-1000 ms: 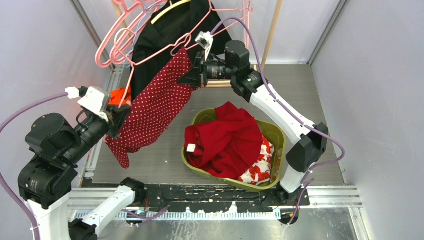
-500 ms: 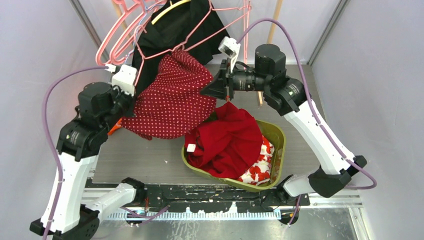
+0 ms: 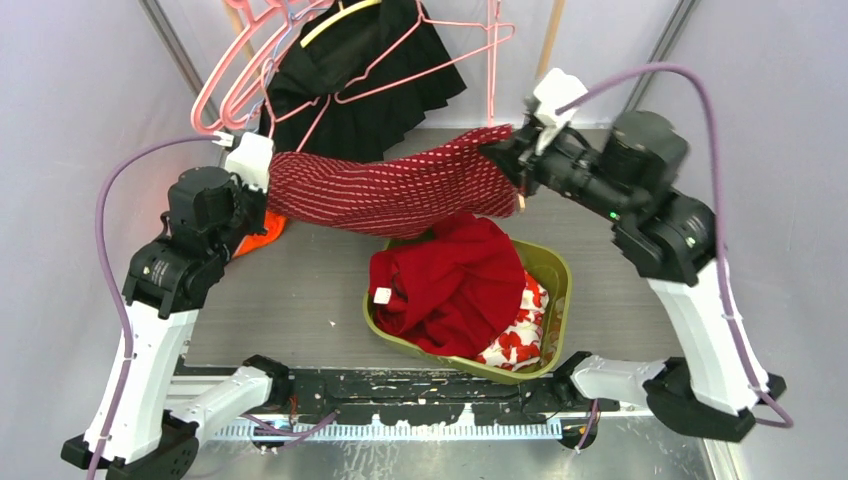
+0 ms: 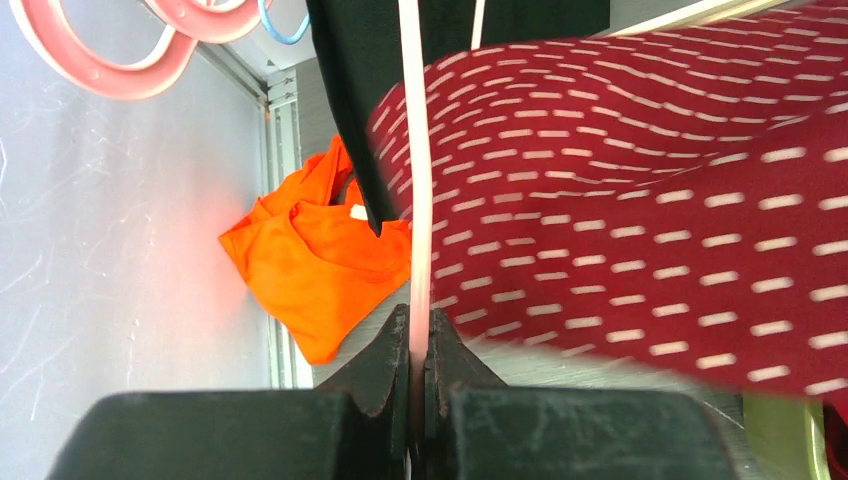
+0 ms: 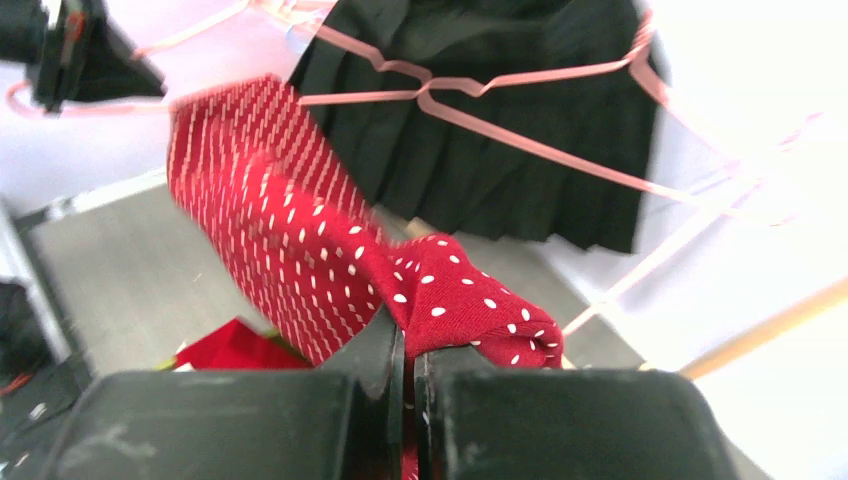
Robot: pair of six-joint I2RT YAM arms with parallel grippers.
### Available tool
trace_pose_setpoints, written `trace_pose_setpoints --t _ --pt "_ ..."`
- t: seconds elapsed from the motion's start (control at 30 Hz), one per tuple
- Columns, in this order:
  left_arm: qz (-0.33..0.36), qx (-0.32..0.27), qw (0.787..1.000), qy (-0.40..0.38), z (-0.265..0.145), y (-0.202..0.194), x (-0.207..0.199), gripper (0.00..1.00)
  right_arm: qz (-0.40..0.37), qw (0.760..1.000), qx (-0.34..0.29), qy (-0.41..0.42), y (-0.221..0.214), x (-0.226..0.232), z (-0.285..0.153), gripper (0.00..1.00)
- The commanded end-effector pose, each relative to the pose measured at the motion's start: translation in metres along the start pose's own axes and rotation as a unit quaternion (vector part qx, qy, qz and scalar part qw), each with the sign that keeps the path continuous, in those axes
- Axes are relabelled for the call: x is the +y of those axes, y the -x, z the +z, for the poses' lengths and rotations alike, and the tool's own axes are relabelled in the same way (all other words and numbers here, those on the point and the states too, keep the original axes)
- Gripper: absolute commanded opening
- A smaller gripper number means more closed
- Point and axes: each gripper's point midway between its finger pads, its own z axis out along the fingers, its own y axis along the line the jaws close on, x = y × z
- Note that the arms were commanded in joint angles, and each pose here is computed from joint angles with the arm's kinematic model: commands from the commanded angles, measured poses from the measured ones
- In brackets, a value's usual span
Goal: Remove the skirt from the hanger
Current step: Remove the skirt from the hanger, then place the skirt in the bin.
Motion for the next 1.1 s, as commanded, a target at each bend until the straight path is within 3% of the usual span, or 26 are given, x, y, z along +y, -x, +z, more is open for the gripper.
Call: trace_pose_setpoints --t 0.0,0.2,0.37,0.7,0.9,1.07 --pt "-0.013 -0.046 0.999 0.023 -0.005 0.022 0.012 0.00 -0.057 0.981 -0.125 -0.141 0.075 -0.046 -0.048 0.01" --pt "-0.014 -0.059 0.998 0.020 -0.012 0.024 0.012 0.00 -0.054 0.975 -0.183 -0.113 0.107 -0.034 -0.063 0.01" --pt "-0.030 -0.081 0.996 0.000 -0.022 0.036 0.009 0.00 0.009 0.987 -0.153 -0.050 0.085 -0.011 -0.048 0.01" --pt "-0.027 -0.085 0.996 -0.013 -0.021 0.039 0.004 0.00 0.191 0.976 -0.001 0.109 -0.009 0.061 -0.028 0.01" --pt "-0.029 -0.092 0.995 -0.013 -0.023 0.045 0.005 0.00 0.294 0.937 0.124 0.138 -0.115 0.100 -0.031 0.01" --pt "-0.032 -0.086 0.996 -0.018 -0.020 0.042 0.002 0.00 0.330 0.913 0.212 0.113 -0.186 0.112 -0.045 0.01"
